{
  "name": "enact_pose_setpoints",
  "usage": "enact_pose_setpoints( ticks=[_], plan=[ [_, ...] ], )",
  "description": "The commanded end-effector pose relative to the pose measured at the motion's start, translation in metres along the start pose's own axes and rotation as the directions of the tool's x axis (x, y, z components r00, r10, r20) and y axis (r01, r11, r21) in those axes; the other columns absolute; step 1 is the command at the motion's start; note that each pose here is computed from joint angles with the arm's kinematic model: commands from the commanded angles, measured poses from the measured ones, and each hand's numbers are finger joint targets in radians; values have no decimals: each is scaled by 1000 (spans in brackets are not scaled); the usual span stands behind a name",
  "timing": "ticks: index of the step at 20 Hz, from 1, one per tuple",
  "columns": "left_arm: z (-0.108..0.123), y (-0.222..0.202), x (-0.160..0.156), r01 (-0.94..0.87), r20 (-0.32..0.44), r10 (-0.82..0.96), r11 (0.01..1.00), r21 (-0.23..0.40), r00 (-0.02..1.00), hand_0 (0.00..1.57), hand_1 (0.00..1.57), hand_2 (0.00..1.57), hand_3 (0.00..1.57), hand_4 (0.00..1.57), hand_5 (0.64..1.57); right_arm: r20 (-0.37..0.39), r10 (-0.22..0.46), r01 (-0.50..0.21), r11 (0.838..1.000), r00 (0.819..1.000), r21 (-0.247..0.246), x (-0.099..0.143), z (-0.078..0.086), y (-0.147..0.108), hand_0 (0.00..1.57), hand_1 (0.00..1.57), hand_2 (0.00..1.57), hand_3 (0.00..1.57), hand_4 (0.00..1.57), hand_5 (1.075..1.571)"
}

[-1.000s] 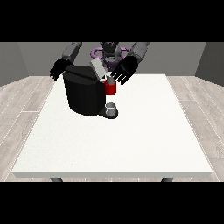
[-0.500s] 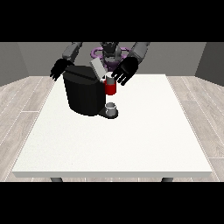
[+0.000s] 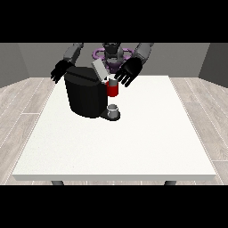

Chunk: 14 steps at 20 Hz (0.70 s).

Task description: Insert the coffee pod into the coffee machine and close the lid

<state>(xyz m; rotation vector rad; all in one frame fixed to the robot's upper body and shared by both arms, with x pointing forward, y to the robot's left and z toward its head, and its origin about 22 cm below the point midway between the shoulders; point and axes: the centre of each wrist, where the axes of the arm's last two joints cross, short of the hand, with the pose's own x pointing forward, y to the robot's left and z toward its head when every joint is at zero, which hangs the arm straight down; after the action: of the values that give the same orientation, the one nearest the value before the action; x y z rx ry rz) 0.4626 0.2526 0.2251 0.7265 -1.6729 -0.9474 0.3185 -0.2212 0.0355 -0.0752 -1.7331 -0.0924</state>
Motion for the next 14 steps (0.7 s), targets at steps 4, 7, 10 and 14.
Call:
enact_pose_setpoints(
  ticks=[4, 7, 10, 14],
  plan=[
    [6, -1, -16, 47, 4, -47, 999, -13, 999, 912, 912, 1022, 865, 363, 1571, 5, -7, 7, 1000, 1000, 14, 10, 0, 13, 0, 0, 0, 0, 411, 1571],
    [7, 7, -18, 99, 3, -99, 994, -50, 995, 0, 0, 0, 0, 0, 1571, 15, 8, -9, 999, 1000, 48, 9, 3, 15, 0, 0, 0, 0, 435, 1571],
    [2, -21, -5, 109, 16, -108, 988, -112, 994, 0, 0, 0, 0, 0, 1571, -38, 38, -39, 999, 999, -22, 7, -4, 13, 0, 0, 0, 0, 360, 1571],
    [9, 7, -22, 121, -12, -122, 991, -65, 992, 0, 0, 0, 0, 0, 1571, 12, 24, -24, 1000, 1000, 13, 5, 3, 1, 0, 0, 0, 0, 387, 1571]
  ],
)
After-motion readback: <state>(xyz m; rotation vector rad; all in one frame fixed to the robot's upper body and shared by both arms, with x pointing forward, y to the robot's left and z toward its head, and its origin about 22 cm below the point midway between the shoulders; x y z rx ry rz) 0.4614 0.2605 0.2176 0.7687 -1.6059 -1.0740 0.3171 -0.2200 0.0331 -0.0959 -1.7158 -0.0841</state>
